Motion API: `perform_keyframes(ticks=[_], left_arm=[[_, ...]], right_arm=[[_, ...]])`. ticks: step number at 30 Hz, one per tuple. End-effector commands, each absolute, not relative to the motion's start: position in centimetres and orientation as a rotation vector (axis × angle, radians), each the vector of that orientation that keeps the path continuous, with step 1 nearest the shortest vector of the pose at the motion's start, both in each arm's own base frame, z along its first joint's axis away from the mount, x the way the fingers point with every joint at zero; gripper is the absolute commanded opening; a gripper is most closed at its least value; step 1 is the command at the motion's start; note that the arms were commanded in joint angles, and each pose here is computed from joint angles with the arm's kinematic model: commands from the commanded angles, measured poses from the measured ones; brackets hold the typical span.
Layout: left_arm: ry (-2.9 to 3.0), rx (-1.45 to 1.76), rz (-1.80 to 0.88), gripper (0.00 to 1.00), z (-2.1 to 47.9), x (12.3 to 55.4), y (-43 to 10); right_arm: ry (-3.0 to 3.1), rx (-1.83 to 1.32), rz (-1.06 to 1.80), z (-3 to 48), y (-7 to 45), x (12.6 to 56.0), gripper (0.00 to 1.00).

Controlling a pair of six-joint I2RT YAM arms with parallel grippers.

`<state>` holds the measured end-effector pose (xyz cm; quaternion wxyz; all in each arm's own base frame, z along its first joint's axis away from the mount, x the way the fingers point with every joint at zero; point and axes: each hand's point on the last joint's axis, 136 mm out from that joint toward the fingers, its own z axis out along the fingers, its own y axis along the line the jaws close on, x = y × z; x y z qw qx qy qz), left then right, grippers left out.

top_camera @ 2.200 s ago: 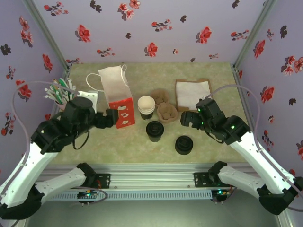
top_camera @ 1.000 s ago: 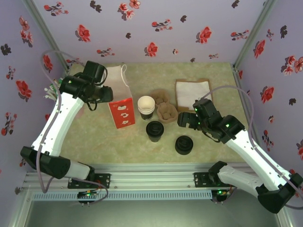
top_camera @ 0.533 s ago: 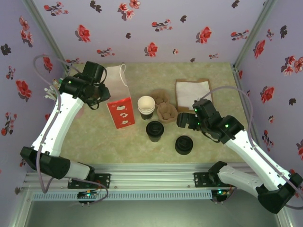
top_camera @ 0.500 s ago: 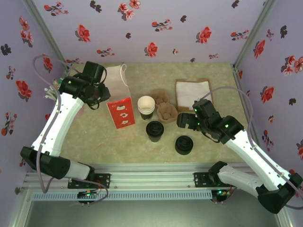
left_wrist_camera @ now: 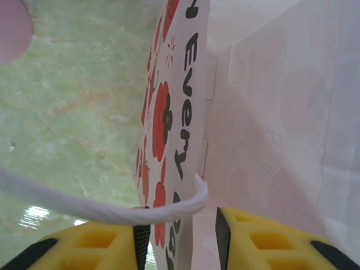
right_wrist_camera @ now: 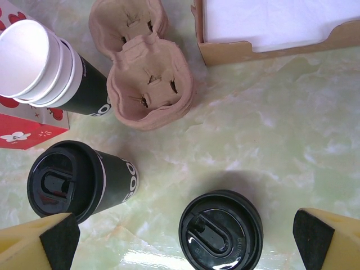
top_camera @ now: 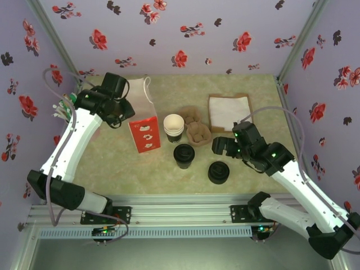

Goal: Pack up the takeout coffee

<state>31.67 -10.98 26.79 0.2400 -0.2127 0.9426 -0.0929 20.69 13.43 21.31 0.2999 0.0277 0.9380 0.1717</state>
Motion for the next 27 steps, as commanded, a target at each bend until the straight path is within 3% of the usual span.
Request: perform_keyframes(ticks=[1, 9, 27], left_arm=[[2.589, -0.6, -0.271, 0.28, 26.4, 31.9, -11.6], [2.619, -0.75, -0.233, 0.0, 26.5, 29.8, -11.8], [2.632, -0.769, -0.136, 0.0, 27.4, 24.7, -13.8]], right_arm=[[2.486, 0.103, 0.453, 21.2, 12.6, 20.1, 0.99], [2.48, 0.087, 0.458, 21.4, 12.2, 19.3, 0.99], [2.452, 0.103, 0.468, 21.5, 10.9, 18.0, 0.99]])
